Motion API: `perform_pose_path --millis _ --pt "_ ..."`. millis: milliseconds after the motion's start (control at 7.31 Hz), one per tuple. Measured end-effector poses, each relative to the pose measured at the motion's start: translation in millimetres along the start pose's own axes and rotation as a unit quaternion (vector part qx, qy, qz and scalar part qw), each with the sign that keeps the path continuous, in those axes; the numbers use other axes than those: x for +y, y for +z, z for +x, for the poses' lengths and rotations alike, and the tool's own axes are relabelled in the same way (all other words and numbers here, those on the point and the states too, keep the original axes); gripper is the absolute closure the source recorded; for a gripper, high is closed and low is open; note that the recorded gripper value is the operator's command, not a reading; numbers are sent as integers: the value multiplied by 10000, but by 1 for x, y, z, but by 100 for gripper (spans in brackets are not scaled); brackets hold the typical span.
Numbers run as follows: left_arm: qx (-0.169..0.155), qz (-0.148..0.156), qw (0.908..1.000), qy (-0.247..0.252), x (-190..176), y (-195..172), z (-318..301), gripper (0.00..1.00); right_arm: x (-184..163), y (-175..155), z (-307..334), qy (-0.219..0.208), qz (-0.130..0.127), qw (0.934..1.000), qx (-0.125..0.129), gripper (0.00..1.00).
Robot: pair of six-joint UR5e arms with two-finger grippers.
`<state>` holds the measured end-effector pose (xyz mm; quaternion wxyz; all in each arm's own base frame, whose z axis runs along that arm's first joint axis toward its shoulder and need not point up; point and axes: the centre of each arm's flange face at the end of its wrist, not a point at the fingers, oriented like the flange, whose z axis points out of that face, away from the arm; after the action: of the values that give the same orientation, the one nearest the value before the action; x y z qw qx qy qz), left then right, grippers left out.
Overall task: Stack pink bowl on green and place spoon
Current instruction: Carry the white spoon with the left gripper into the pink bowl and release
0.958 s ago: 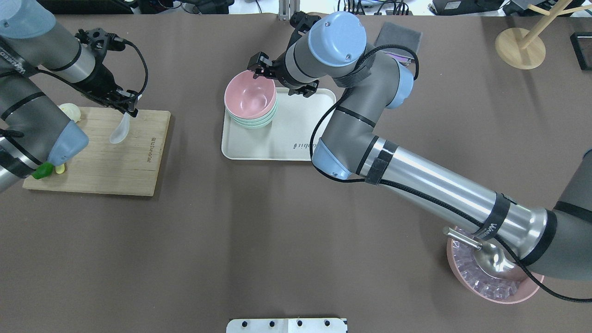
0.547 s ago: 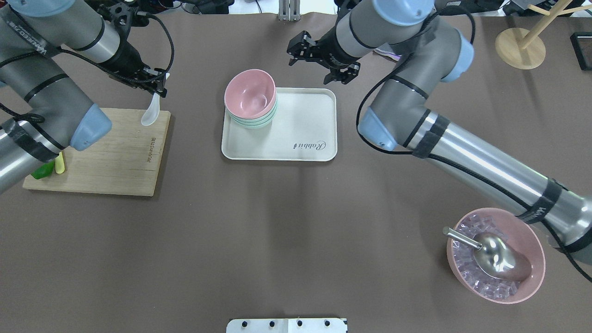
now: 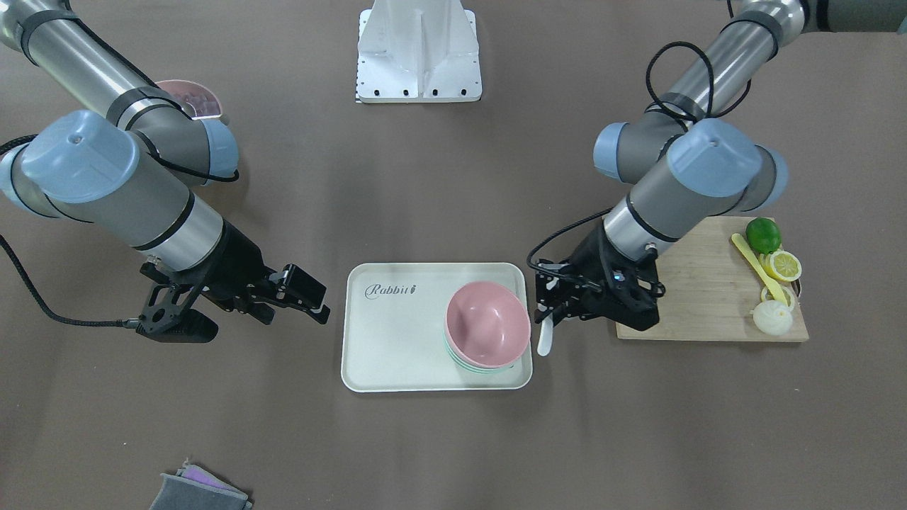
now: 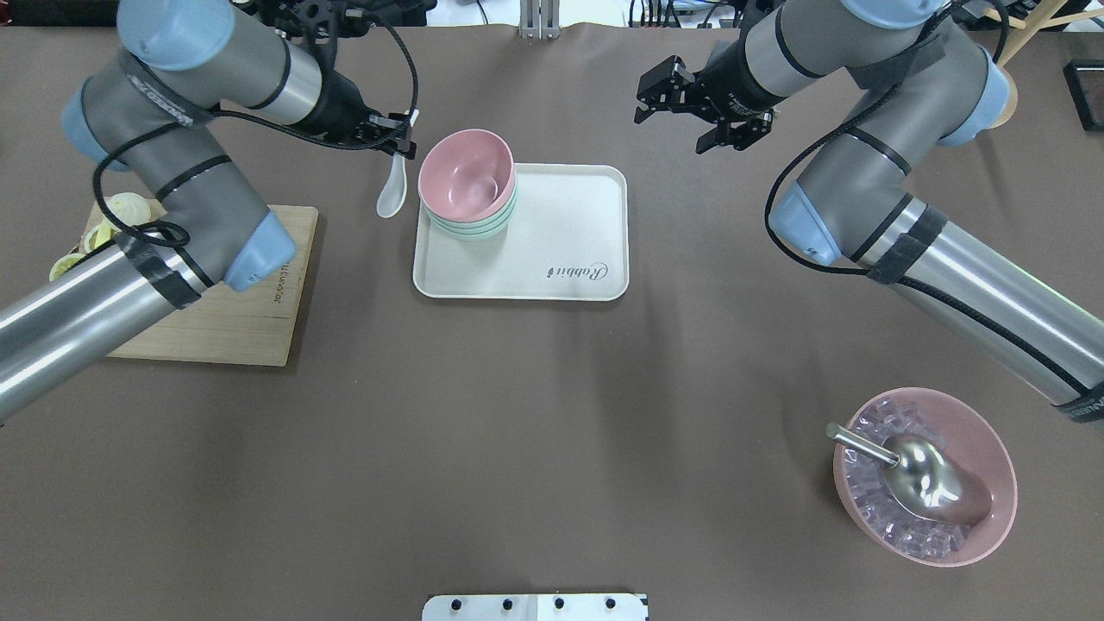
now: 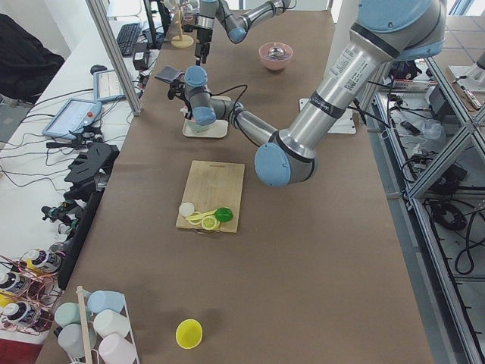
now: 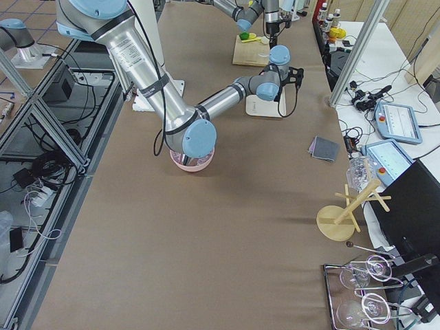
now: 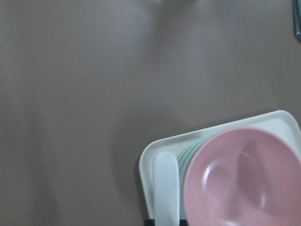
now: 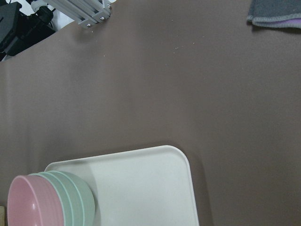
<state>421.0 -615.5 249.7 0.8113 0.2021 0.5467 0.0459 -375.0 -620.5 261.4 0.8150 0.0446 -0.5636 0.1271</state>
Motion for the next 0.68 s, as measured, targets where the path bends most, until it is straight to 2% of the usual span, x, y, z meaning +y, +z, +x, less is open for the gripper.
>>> perform_pose_path --millis 274,684 --pt "91 211 9997 -18 -13 8 39 100 -3 0 7 -6 6 10000 32 0" --pt "-21 434 9991 -7 -26 19 58 100 -2 -1 6 -14 4 10000 26 0"
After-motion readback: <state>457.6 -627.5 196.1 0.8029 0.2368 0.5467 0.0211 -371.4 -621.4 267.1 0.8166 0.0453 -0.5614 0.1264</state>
